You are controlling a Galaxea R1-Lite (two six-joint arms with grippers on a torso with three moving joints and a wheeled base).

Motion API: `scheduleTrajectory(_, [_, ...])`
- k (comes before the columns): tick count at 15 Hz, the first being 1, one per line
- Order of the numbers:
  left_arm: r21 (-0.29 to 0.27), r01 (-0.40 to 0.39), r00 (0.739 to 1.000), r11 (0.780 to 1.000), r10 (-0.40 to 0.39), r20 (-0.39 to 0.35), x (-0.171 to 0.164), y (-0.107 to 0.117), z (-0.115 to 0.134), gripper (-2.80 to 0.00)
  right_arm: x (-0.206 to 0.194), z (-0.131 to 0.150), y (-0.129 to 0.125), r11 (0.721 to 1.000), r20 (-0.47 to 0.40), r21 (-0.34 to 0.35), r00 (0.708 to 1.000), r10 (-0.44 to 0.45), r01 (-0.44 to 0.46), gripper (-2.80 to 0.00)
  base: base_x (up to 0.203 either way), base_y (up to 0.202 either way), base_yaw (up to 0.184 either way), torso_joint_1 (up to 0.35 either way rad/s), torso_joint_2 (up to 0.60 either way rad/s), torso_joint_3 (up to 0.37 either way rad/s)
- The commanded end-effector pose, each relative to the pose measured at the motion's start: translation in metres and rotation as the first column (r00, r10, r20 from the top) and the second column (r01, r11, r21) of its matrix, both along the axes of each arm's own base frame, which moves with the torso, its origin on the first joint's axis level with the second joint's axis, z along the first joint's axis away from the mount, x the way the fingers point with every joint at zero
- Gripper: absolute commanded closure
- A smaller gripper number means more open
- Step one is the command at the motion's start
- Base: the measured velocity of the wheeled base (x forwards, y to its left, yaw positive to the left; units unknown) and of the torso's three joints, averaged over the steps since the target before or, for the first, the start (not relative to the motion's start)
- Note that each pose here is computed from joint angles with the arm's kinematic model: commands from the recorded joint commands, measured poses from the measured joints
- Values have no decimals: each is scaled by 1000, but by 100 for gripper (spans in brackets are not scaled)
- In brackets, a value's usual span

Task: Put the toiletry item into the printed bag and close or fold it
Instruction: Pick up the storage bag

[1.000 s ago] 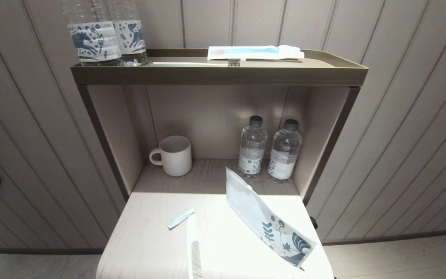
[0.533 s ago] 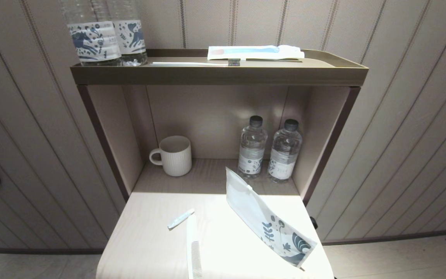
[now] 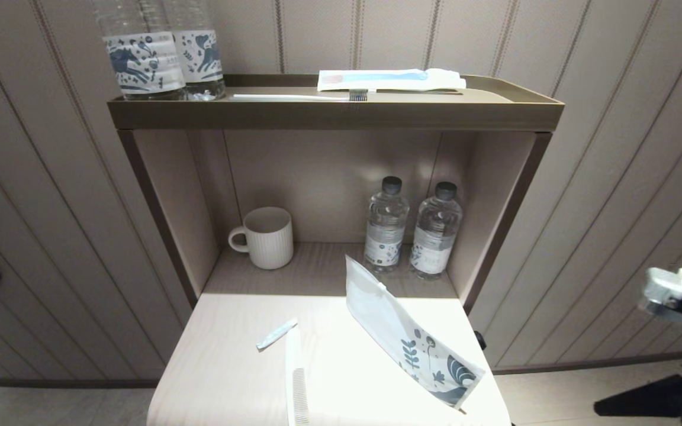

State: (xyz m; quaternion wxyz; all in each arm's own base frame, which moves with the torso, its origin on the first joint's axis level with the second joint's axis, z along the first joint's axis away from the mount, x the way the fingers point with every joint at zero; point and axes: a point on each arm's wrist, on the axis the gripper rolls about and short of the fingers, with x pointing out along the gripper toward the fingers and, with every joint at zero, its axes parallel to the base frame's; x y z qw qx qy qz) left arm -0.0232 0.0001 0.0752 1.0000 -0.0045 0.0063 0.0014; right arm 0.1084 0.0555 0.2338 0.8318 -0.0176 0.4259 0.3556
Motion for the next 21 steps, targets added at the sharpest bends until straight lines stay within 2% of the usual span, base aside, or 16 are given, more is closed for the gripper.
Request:
scheduleTrajectory(1, [4, -3, 1000, 1000, 3, -13, 0, 0, 0, 0, 8, -11, 9, 999, -17, -23, 1000, 22, -23, -280, 0, 0, 0, 0, 0, 0])
scheduleTrajectory(4, [41, 5, 999, 999, -3, -48, 3, 0, 2, 0, 19, -18, 15, 999, -11, -37, 1000, 4, -4, -280, 0, 0, 0, 0, 0, 0])
scheduleTrajectory(7, [46, 6, 1000, 999, -5, -25, 1, 0, 1, 0, 40, -28, 27, 999, -14, -43, 1000, 11, -12, -280, 0, 0, 0, 0, 0, 0])
scheduleTrajectory(9, [46, 7, 1000, 999, -6, -17, -1, 0, 0, 0, 51, -39, 41, 995, 5, -95, 1000, 19, -18, -280, 0, 0, 0, 0, 0, 0])
scheduleTrajectory(11, [46, 9, 1000, 999, -8, -17, -1, 0, 0, 0, 54, -52, 59, 984, 87, -177, 996, 12, 4, -280, 0, 0, 0, 0, 0, 0])
scheduleTrajectory(12, [45, 8, 1000, 999, -7, -15, -1, 0, 0, 0, 55, -56, 66, 981, 139, -191, 990, -1, 28, -280, 0, 0, 0, 0, 0, 0])
scheduleTrajectory(13, [44, 8, 1000, 999, -8, -14, -1, 0, 0, 0, 56, -59, 71, 980, 188, -193, 982, -14, 51, -280, 0, 0, 0, 0, 0, 0])
scheduleTrajectory(15, [41, 8, 1000, 999, -8, -12, -1, 0, 0, 0, 54, -63, 77, 983, 227, -177, 974, -1, 42, -280, 0, 0, 0, 0, 0, 0])
scheduleTrajectory(19, [41, 8, 1000, 999, -8, -12, -1, 0, 0, 0, 61, -72, 83, 980, 198, -196, 980, 6, 34, -280, 0, 0, 0, 0, 0, 0])
scheduleTrajectory(21, [38, 8, 1000, 999, -8, -12, -1, 0, 0, 0, 67, -75, 88, 982, 211, -186, 977, 1, 40, -280, 0, 0, 0, 0, 0, 0])
